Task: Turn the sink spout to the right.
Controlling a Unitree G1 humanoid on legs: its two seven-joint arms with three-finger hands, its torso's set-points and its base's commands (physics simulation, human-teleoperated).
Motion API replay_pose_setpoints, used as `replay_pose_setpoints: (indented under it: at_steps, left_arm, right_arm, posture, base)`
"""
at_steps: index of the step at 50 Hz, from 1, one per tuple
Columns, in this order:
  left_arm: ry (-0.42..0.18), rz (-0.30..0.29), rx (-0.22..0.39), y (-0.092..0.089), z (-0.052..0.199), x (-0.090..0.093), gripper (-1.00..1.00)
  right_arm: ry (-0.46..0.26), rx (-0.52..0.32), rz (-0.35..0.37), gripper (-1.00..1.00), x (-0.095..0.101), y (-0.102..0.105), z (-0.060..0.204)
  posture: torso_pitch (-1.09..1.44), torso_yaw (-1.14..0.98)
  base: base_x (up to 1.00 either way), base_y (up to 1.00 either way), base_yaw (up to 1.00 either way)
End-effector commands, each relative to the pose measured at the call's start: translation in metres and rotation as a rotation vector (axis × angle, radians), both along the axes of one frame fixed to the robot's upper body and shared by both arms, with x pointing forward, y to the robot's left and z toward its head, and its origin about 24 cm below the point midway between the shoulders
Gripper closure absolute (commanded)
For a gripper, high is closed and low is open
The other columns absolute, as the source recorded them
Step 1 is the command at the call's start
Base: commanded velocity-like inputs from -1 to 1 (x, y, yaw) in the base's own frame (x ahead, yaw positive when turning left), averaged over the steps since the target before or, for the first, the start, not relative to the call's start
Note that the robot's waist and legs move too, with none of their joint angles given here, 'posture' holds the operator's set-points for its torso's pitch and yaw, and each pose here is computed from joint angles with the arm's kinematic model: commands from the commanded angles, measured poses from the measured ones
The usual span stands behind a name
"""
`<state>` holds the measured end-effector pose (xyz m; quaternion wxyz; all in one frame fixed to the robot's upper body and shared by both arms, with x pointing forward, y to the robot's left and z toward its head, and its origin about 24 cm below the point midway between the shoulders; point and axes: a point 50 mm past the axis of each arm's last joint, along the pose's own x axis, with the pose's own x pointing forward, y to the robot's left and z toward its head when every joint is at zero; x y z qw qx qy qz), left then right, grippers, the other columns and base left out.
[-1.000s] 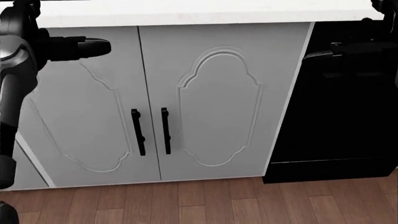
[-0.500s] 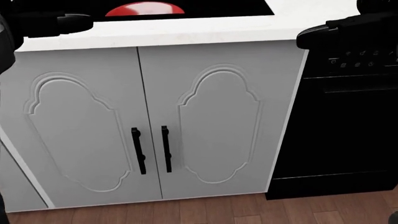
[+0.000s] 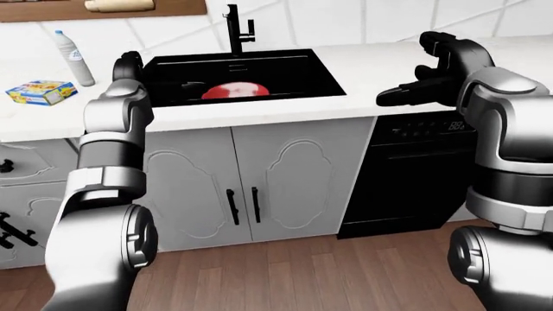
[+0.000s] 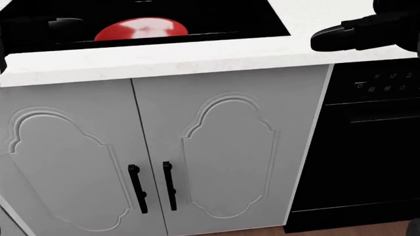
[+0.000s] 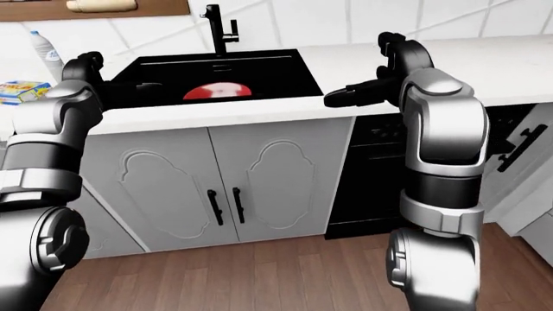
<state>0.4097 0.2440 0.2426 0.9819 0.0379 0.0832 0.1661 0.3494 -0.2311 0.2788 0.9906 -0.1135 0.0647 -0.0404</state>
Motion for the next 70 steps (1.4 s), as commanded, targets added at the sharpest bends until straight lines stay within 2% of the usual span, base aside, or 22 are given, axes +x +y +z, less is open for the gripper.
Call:
replay_pose_setpoints:
  at_steps: [1,21,38,43,46,54,70]
  left_arm:
    - [-0.135,-0.026,0.021,-0.007,0.035,0.000,-1.00]
    - [-0.121,0.007,0.011,0.001,0.032,0.002,-1.00]
    - [-0.127,0.009,0.006,0.002,0.037,0.000,-1.00]
    - [-0.130,0.014,0.005,0.003,0.040,0.000,-1.00]
    - [-0.149,0.030,0.008,0.009,0.042,-0.002,-1.00]
    - [-0.151,0.064,0.012,0.020,0.046,-0.004,-1.00]
    - [-0.159,0.065,-0.006,0.022,0.052,-0.006,-1.00]
  right_arm:
    - [-0.129,-0.024,-0.016,-1.00,-0.008,-0.003,0.029]
    - [-0.133,-0.020,-0.016,-1.00,-0.009,-0.004,0.032]
    - [-0.141,-0.019,-0.019,-1.00,-0.011,-0.004,0.037]
    - [-0.146,-0.025,-0.010,-1.00,-0.011,-0.003,0.037]
    - [-0.148,-0.025,-0.009,-1.00,-0.013,-0.003,0.038]
    - [-0.149,-0.024,-0.014,-1.00,-0.015,-0.005,0.040]
    - [-0.151,-0.026,-0.018,-1.00,-0.018,-0.006,0.040]
  posture:
    - [0.00,0.00]
    - [0.00,0.00]
    - [0.00,0.00]
    - [0.00,0.00]
    - [0.00,0.00]
    - [0.00,0.00]
    - [0.00,0.00]
  base:
    - [0.51,0.00,0.00]
    - [0.55,0.00,0.00]
    - [0.55,0.00,0.00]
    - [0.00,0.00,0.00]
    - [0.00,0.00,0.00]
    - [0.00,0.00,0.00]
    - [0.00,0.00,0.00]
